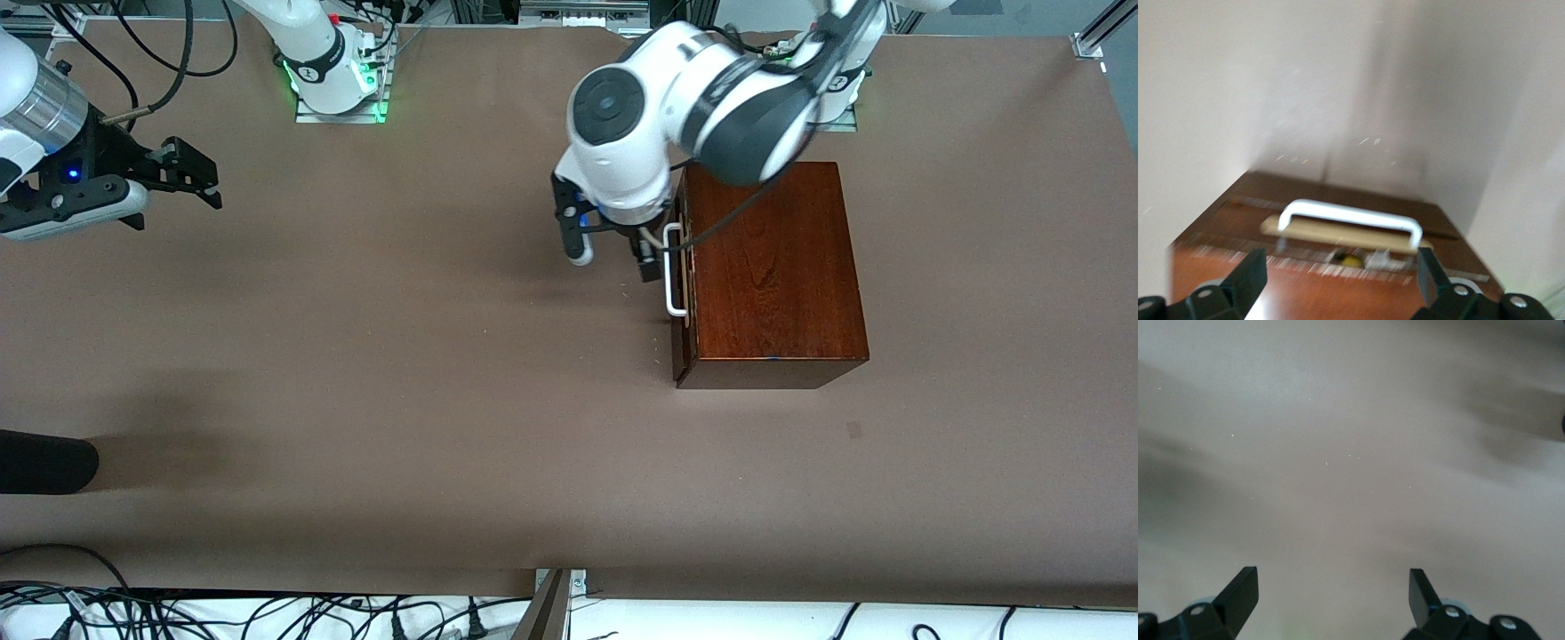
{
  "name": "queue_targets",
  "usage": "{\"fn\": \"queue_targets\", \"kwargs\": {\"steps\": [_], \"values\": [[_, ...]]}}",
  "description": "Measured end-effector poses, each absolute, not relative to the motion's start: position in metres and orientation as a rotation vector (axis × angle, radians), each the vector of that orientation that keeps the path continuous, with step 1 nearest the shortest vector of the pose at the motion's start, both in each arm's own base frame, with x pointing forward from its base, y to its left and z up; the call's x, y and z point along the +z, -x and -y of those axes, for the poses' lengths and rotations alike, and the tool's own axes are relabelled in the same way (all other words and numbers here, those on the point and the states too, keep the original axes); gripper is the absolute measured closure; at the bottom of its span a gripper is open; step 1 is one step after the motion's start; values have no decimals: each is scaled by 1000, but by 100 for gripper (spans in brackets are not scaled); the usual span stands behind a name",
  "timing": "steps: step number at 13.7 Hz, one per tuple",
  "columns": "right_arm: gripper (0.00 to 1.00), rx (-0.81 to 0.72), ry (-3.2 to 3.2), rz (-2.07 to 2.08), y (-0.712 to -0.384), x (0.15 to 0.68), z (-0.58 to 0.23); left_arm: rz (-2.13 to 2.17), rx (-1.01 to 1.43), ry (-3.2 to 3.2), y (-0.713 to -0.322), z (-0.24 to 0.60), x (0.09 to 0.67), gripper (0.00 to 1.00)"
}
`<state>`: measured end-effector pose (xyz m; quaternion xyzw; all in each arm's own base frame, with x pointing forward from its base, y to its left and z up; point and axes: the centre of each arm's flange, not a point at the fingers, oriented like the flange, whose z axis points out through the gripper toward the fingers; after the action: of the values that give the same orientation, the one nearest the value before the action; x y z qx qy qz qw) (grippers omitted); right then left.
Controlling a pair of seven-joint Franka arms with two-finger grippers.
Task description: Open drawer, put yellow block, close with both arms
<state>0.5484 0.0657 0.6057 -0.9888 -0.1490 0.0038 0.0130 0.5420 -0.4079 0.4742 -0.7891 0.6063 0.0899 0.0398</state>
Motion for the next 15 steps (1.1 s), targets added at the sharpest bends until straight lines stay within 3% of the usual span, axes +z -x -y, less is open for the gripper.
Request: {"fn": "queue_targets", "kwargs": {"steps": [4,7,11,15], "values": [[0,13,3082,465,-548,606,-66,-1928,232,2423,-620,268,511,0],[0,13,3085,465,-548,606,-65,-1853,160,2507,-653,181,529,0],[0,14,3085,465,-548,606,-65,-1359,31,2798,-650,92,564,0],[0,14,3085,466,-548,606,-65,-573,3,3056,-592,32,596,0]]}}
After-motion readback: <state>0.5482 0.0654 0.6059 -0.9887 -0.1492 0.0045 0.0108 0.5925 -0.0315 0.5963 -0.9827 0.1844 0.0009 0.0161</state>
